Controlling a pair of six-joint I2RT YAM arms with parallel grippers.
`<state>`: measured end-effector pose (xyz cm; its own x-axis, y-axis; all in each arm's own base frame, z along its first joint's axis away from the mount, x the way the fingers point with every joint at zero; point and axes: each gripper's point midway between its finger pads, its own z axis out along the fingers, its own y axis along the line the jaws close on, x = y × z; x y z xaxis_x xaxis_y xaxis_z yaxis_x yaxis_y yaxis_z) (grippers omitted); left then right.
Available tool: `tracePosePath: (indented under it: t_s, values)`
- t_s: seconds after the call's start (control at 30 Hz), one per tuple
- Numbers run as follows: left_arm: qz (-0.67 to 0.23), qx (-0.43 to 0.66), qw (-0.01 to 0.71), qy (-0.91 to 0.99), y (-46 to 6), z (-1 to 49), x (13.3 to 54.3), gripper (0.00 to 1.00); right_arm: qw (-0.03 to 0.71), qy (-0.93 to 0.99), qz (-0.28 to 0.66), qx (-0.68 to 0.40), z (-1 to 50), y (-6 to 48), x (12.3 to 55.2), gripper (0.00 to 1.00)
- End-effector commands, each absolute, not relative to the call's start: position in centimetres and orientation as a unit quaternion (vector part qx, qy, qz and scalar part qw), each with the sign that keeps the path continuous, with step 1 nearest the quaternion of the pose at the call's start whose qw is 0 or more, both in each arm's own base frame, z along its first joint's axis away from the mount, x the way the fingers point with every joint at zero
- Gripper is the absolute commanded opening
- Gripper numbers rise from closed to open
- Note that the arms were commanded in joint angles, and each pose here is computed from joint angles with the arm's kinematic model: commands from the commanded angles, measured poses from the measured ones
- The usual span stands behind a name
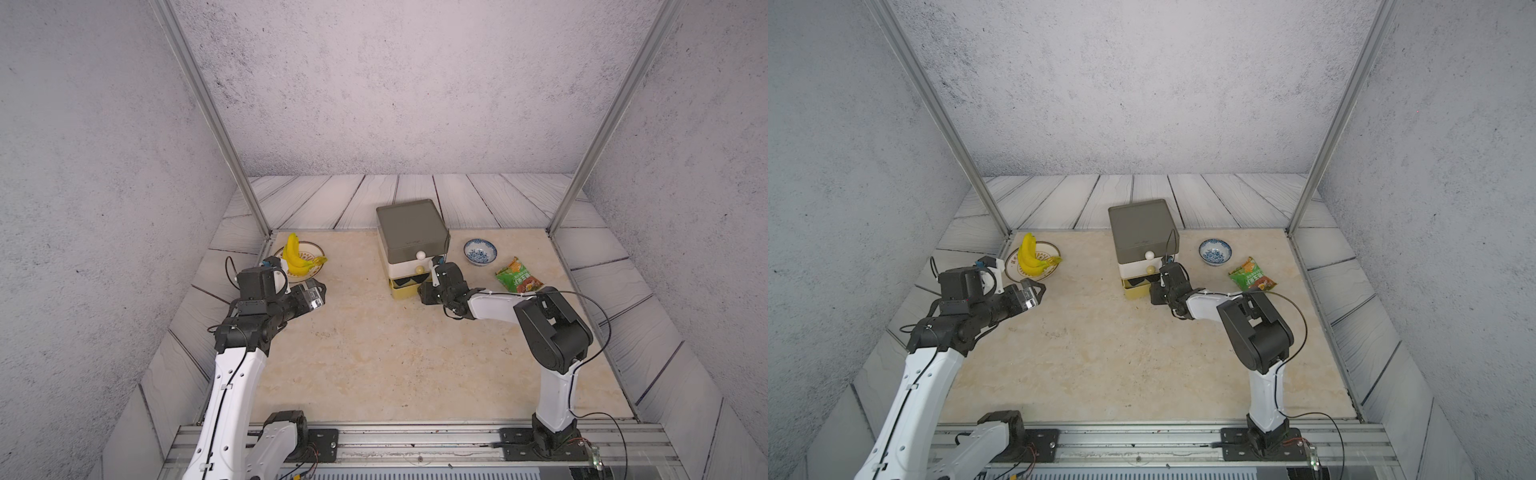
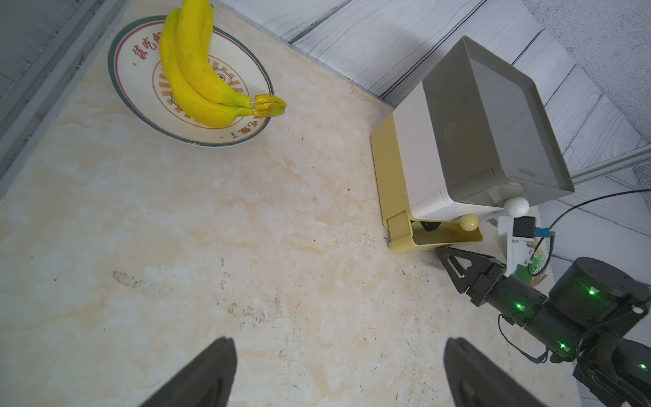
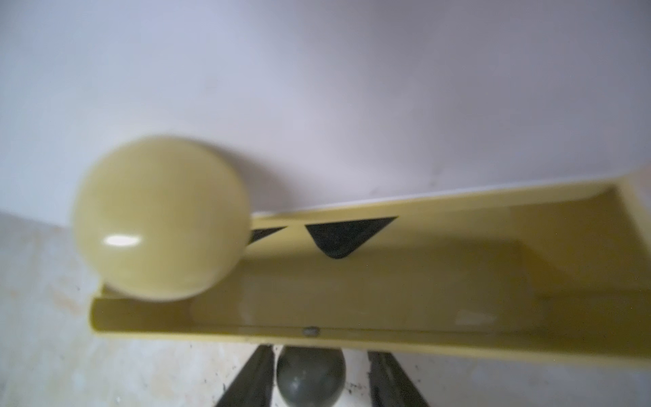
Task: Place the brooch boxes into the drawer by color
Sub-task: Close the drawer in the storage box.
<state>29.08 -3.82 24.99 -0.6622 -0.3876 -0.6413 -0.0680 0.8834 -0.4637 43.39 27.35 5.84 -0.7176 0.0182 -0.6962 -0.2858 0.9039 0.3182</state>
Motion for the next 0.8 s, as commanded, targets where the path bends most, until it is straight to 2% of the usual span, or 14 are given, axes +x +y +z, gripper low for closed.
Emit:
tracePosePath:
  t_s: [0.0,0.13,0.23,0.27,0.3,0.37,0.4,0.53,0.77]
  values:
    - [-0.198,-0.125,0.404,0.884,-3.4,25.3,29.4,0.98,0.401,0.886,0.223,-0.073,8.7,27.2,43.7,0.57]
    - [-0.200,-0.125,0.405,0.883,-3.5,25.3,29.4,0.98,0.396,0.883,0.238,-0.074,10.0,26.4,41.6,0.63]
    - [-0.199,-0.125,0.408,0.882,-3.5,25.5,29.3,0.98,0.388,0.883,0.260,-0.051,10.7,25.0,40.2,0.62]
    - [-0.198,-0.124,0.408,0.882,-3.5,25.4,29.2,0.98,0.386,0.880,0.274,-0.034,11.0,24.3,40.0,0.59]
    - [-0.197,-0.125,0.411,0.881,-3.4,25.5,29.2,0.98,0.381,0.876,0.294,-0.016,11.1,23.6,39.8,0.51]
    - [-0.193,-0.126,0.413,0.881,-3.3,25.4,29.1,0.98,0.367,0.867,0.336,0.022,10.9,22.4,39.8,0.15]
    - [-0.192,-0.127,0.413,0.881,-3.2,25.4,29.1,0.98,0.356,0.865,0.352,0.042,10.4,21.7,39.9,0.00]
    - [-0.191,-0.130,0.411,0.882,-3.1,25.0,29.1,0.98,0.314,0.851,0.412,0.084,8.8,21.0,41.0,0.00]
    - [-0.180,-0.132,0.413,0.883,-2.8,24.9,28.9,0.98,0.309,0.834,0.446,0.100,7.6,21.9,43.4,0.00]
